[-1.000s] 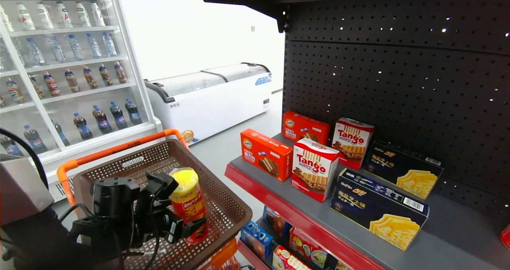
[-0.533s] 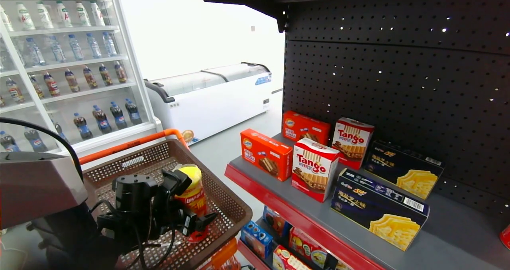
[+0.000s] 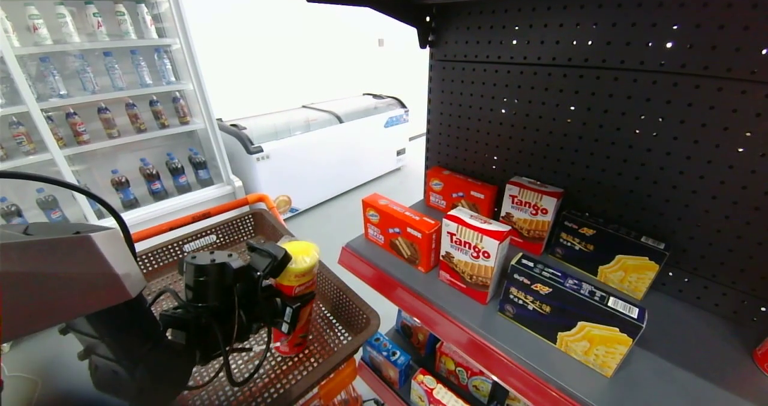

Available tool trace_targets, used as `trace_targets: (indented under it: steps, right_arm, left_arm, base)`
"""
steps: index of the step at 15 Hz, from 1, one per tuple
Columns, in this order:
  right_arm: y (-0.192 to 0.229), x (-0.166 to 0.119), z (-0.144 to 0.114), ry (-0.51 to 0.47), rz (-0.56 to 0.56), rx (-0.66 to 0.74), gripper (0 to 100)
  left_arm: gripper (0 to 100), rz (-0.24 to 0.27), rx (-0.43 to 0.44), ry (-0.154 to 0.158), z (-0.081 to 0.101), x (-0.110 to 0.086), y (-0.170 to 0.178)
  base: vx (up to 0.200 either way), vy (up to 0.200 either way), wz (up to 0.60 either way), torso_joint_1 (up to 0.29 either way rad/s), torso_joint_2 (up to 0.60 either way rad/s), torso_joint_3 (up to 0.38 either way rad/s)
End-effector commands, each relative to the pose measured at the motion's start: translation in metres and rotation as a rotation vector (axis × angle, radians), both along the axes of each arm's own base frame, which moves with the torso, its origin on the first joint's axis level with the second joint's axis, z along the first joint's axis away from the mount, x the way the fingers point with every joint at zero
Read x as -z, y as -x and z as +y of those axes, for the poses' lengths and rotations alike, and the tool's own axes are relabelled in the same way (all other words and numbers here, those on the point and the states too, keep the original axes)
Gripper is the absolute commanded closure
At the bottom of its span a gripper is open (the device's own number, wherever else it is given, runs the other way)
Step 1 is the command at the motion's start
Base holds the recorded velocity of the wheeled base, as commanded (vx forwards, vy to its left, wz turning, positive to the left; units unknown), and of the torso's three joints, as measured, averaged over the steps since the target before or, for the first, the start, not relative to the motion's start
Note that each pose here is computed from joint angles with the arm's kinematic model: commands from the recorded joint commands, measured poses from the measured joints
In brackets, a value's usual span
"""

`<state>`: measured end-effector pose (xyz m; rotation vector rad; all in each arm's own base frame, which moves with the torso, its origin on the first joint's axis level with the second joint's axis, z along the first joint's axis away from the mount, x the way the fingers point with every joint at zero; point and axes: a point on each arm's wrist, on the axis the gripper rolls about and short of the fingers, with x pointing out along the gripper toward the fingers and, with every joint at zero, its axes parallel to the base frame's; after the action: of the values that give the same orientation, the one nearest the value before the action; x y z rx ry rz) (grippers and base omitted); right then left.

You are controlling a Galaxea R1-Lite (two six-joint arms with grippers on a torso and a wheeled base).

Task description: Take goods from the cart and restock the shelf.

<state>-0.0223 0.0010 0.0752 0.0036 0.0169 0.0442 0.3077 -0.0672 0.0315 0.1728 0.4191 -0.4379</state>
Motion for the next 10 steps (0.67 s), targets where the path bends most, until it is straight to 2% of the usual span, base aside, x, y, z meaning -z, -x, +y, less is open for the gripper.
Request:
trace_targets:
  steps: [1, 4, 6, 10]
  right_arm:
    - [0.0, 0.0, 0.0, 0.0, 0.002, 0.0, 0]
    - [0.0, 0.0, 0.0, 0.0, 0.003, 0.0, 0]
    - [0.0, 0.0, 0.0, 0.0, 0.002, 0.0, 0]
    - [0.0, 0.0, 0.0, 0.0, 0.003, 0.0, 0]
  left_arm:
    - [100, -0.051, -0.043, -0.02, -0.002, -0.012, -0.003]
    - [100, -0.119, -0.062, -0.005, -0.004, -0.032, -0.009]
    - [100, -0.169, -0.076, 0.001, -0.006, -0.056, -0.015]
    - [100, -0.191, -0.088, 0.008, -0.003, -0.087, -0.008]
  base:
    - [0.0, 0.0, 0.0, 0.0, 0.0, 0.0]
    - [0.0, 0.0, 0.0, 0.0, 0.0, 0.0]
    - [0.0, 0.0, 0.0, 0.0, 0.0, 0.0]
    - [0.0, 0.0, 0.0, 0.0, 0.0, 0.0]
